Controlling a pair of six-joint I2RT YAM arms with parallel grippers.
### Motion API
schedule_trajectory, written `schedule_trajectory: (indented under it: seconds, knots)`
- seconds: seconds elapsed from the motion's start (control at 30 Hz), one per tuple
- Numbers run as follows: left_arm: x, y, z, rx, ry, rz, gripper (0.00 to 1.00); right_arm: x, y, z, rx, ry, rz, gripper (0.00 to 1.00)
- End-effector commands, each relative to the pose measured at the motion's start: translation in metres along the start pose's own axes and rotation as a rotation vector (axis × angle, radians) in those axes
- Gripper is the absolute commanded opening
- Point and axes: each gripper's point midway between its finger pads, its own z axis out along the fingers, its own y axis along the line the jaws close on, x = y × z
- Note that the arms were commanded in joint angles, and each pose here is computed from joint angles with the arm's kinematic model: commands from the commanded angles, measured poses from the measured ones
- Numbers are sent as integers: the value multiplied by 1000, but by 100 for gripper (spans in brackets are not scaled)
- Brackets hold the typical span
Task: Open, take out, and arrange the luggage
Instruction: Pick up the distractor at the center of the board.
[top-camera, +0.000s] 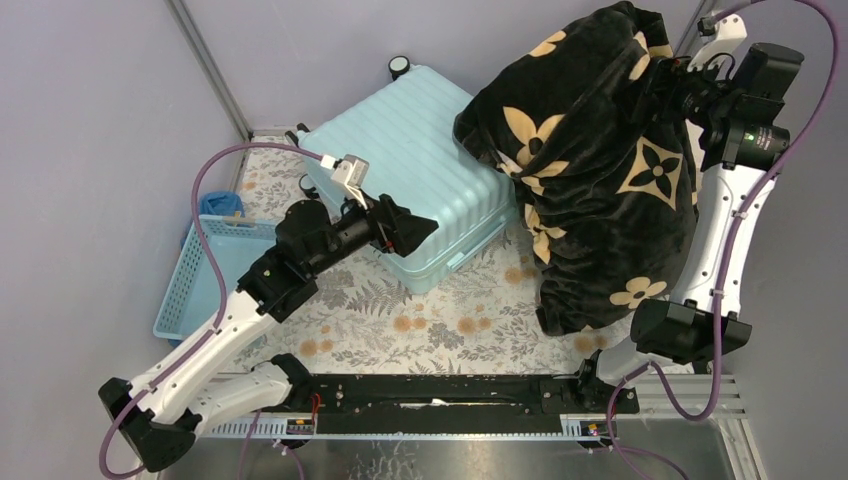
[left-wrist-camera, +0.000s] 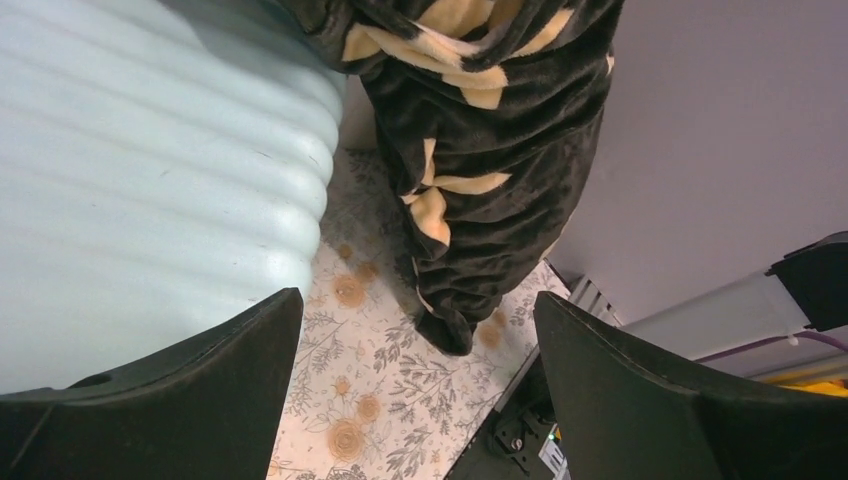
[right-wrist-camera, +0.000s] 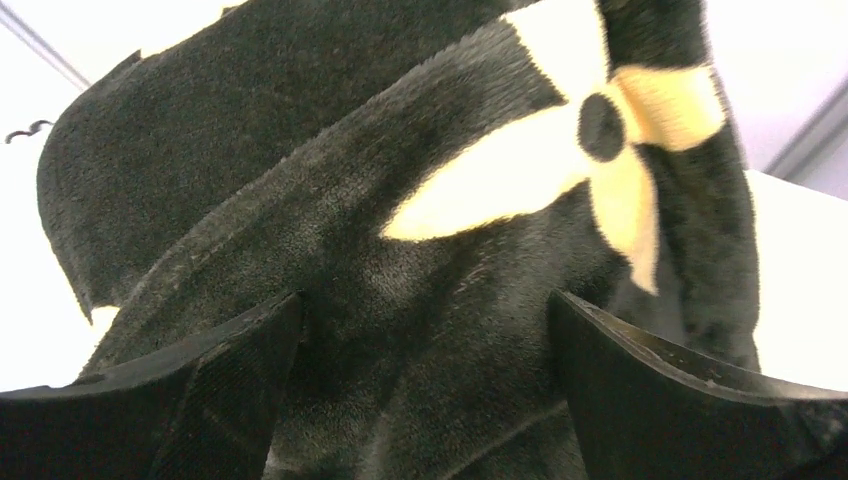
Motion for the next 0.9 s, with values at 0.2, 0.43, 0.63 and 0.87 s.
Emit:
schedule_trajectory:
  seconds: [0.2, 0.43, 0.63, 0.87]
  knots:
    - [1, -22, 25, 166, -19, -52, 93, 16, 20, 17, -152, -8, 168, 75]
    - [0, -32, 36, 239, -38, -69, 94, 1, 30, -3, -146, -57, 122, 7]
    - [-7, -36, 41, 304, -119, -10, 99, -49, 63, -55, -163, -201, 25, 0]
    - [-18, -41, 52, 385, -188, 25, 99, -90, 109, -105, -218, -317, -59, 0]
